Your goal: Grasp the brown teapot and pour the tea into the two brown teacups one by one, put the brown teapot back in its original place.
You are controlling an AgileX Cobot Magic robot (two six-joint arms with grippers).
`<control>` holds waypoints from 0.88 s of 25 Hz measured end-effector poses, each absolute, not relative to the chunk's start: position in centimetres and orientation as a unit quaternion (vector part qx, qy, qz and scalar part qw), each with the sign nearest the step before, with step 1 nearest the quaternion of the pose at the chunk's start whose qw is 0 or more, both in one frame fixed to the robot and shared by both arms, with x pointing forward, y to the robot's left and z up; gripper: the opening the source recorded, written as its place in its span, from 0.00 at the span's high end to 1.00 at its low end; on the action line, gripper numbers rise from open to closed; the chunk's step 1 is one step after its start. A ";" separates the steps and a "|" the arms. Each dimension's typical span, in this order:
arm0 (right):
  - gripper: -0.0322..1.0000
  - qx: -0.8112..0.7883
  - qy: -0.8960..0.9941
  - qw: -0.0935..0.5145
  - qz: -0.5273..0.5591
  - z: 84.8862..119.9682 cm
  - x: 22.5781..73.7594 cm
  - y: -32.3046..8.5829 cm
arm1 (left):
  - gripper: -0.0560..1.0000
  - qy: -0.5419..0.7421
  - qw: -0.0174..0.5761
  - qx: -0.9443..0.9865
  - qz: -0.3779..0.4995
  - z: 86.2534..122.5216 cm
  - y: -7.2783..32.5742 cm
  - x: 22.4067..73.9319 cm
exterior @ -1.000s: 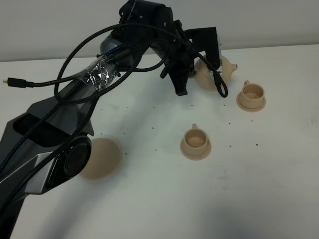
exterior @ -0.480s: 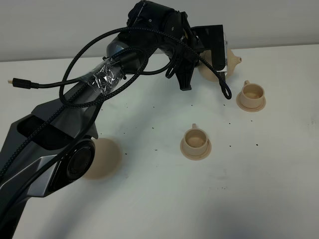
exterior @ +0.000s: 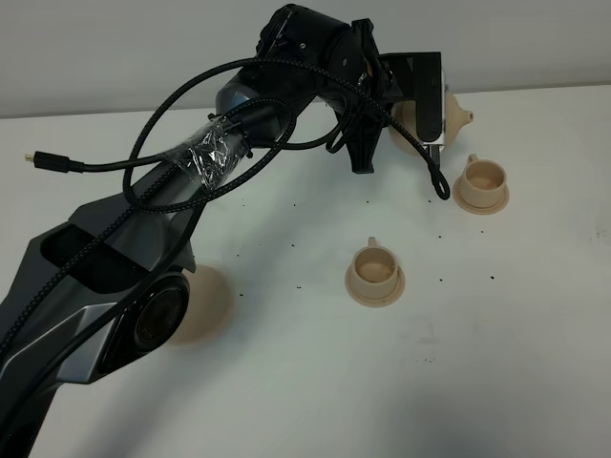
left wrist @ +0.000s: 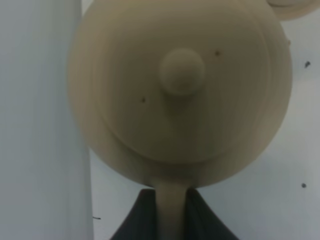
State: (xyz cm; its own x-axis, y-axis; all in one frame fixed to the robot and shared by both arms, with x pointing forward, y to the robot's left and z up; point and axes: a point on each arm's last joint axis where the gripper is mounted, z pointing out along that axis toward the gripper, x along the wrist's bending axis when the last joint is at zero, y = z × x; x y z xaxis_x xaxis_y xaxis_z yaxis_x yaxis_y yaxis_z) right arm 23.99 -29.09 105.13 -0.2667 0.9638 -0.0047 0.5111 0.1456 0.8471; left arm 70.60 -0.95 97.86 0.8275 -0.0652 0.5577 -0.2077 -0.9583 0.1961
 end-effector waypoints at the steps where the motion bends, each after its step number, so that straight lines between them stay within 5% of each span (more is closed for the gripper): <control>1: 0.74 0.529 0.697 0.295 0.384 105.1 24.0 -29.1 | 0.83 -0.076 0.122 0.949 0.282 97.8 -1.0 70.5; 22: 0.74 0.529 0.697 0.295 0.384 105.1 24.0 -29.1 | 0.83 -0.104 0.111 0.952 0.266 96.0 -2.2 69.9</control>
State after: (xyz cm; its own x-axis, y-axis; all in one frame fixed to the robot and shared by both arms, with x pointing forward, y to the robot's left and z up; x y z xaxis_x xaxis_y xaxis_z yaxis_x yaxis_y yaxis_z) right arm 23.99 -29.09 105.13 -0.2667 0.9638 -0.0047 0.5111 0.1456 0.8471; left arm 69.90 -2.15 95.99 0.8372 -0.1394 0.5289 -0.2574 -0.9536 0.1560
